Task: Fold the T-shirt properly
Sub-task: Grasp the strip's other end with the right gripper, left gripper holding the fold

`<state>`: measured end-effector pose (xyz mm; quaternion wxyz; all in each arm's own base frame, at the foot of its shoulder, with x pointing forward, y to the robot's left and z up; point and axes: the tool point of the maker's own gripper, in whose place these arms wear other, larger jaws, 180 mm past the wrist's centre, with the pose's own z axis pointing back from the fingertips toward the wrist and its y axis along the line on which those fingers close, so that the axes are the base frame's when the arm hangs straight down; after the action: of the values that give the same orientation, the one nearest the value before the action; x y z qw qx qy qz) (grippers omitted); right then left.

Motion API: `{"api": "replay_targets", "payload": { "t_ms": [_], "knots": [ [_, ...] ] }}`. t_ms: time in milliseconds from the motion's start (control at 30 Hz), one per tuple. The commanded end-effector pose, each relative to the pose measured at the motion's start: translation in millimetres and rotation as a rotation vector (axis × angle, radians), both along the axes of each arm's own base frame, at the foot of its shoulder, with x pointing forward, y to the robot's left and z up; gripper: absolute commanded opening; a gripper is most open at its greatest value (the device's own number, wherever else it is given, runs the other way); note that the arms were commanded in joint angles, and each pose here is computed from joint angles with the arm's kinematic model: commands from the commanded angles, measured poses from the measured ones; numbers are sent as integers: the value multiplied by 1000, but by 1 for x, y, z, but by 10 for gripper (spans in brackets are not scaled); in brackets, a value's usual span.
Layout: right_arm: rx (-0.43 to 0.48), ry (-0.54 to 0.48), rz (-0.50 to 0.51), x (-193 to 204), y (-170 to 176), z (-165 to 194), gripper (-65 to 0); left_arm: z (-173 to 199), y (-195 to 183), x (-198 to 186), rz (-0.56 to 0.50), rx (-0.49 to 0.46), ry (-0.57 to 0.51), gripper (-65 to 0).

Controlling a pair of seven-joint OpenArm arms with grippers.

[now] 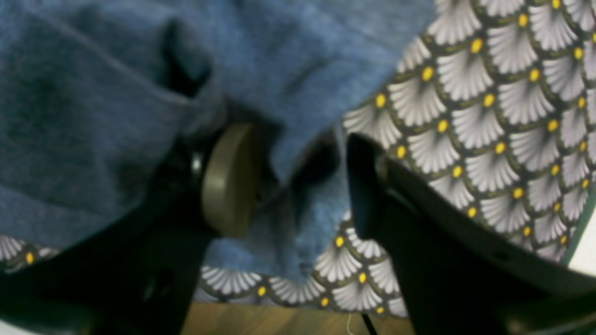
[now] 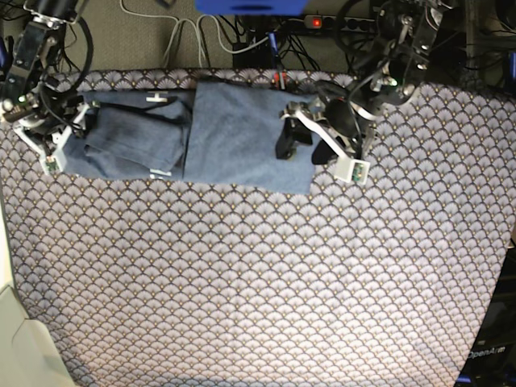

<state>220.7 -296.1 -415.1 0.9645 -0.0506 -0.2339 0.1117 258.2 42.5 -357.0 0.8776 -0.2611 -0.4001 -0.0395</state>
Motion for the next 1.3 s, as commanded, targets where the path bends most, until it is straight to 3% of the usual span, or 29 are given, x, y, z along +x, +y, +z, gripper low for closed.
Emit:
{"api": "replay_targets", "payload": {
  "t_ms": [0, 167, 633, 1033, 1167, 1267],
  "knots": [
    [-19, -39, 5, 9, -6, 11, -315, 12, -1, 4, -1, -16, -40, -238],
    [-25, -51, 3, 14, -9, 15, -315, 9, -1, 0, -2, -17, -30, -238],
    [41, 21, -32, 8, -7, -12, -314, 5, 6, -5, -9, 8, -20, -238],
    [39, 97, -44, -5, -5, -19, -315, 5, 6, -4, -9, 8, -23, -238],
    [105, 71, -38, -2, 7, -19, -320, 6, 6, -4, -8, 8, -24, -238],
    [161, 47, -36, 1, 14, -16, -364, 6, 6, -4, -8, 8, -24, -238]
  ]
}}
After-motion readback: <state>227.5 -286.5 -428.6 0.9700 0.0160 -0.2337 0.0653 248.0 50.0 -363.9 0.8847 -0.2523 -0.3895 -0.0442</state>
